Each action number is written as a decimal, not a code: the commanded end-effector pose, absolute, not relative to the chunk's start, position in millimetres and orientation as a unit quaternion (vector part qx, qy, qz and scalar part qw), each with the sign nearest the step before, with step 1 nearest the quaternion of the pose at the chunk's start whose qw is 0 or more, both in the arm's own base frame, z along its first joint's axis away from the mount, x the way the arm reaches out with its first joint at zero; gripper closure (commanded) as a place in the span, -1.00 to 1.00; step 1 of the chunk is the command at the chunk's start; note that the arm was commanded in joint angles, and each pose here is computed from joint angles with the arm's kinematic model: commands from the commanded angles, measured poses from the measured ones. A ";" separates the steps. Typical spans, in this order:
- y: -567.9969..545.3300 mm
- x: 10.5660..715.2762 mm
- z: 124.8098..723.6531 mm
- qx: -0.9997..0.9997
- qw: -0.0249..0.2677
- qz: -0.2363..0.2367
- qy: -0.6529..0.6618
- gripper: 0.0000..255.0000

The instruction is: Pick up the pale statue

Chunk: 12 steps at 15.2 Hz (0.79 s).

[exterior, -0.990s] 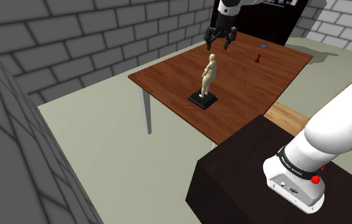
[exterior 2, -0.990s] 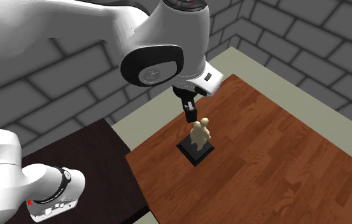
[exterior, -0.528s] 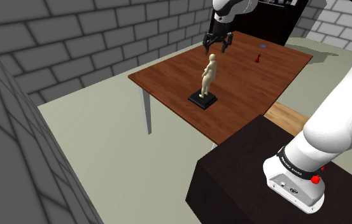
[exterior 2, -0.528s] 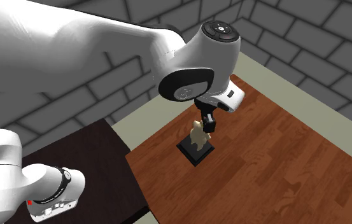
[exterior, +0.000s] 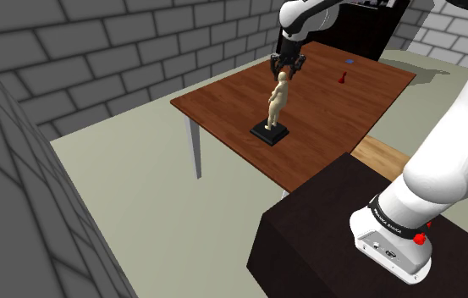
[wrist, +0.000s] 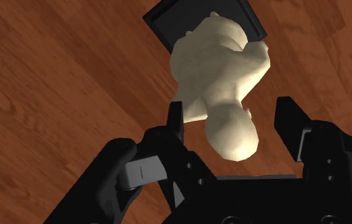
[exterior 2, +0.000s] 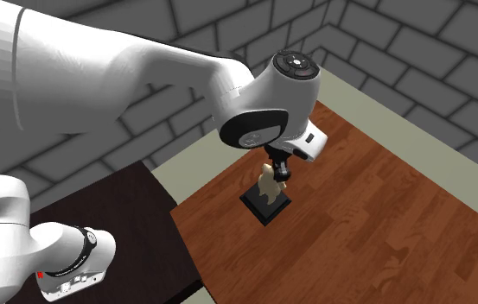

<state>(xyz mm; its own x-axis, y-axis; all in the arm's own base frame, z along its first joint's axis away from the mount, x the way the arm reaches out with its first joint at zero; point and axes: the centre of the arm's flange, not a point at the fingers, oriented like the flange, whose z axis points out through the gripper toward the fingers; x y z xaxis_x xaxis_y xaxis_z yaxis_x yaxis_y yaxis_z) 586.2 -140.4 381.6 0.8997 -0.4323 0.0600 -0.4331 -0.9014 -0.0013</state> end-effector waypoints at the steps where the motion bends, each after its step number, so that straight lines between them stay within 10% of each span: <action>1: -140.9 586.4 381.0 0.975 0.006 0.030 -0.222 1.00; 12: -140.2 585.7 396.0 0.975 0.006 0.030 -0.222 1.00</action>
<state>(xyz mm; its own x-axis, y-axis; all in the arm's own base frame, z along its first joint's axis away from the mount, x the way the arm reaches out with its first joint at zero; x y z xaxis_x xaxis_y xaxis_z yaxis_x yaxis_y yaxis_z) 586.9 -139.3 390.9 0.8997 -0.4324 0.0587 -0.4331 -0.9013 -0.0009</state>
